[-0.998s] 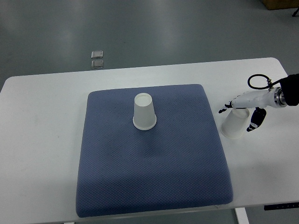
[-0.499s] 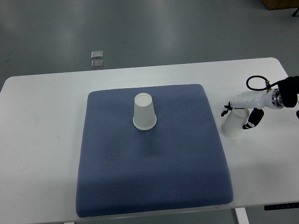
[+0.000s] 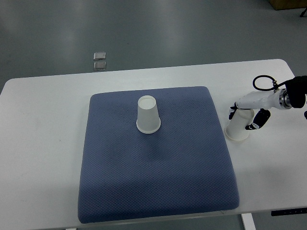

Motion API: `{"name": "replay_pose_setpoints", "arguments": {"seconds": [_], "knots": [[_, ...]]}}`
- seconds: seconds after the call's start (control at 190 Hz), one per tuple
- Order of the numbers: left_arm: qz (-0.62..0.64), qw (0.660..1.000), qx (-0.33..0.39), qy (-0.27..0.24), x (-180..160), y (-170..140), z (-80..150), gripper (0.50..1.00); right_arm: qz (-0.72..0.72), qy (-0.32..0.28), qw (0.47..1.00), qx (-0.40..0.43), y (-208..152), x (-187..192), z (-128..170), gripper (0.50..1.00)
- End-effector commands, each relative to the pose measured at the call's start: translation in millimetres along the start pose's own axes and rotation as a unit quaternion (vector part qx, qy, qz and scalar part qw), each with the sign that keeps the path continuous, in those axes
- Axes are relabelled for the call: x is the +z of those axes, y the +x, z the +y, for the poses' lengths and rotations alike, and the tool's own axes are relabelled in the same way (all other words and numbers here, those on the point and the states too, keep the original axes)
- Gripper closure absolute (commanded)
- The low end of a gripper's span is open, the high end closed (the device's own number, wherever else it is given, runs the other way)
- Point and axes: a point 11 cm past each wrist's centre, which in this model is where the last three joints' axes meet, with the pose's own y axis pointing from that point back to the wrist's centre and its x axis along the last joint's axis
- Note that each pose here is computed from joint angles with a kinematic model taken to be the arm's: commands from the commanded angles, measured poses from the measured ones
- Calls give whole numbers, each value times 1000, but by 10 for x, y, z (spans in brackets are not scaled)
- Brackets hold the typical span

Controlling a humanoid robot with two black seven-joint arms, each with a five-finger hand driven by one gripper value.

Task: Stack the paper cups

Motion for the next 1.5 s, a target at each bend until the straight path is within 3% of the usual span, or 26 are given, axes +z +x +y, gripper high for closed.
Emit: {"name": "replay_pose_setpoints", "arguments": {"seconds": [0.0,0.441,0.62,0.972,1.282,1.492], "knots": [[0,1000,0,0,0,0,0,500,4,-2,1000,7,87,14,29,846],[0,1000,0,0,0,0,0,500,50,6,997,54,1004,-175,224,844],[0,1000,0,0,0,0,0,500,81,36,994,63,1491,-542,231,844],[0,1000,0,0,0,0,0,500,163,108,979,53,2268,-1604,191,840],[0,1000,0,0,0,0,0,500,189,155,969,29,2310,-2212,-39,836],[0,1000,0,0,0,0,0,500,178,151,972,23,2261,-2198,-169,834]]}}
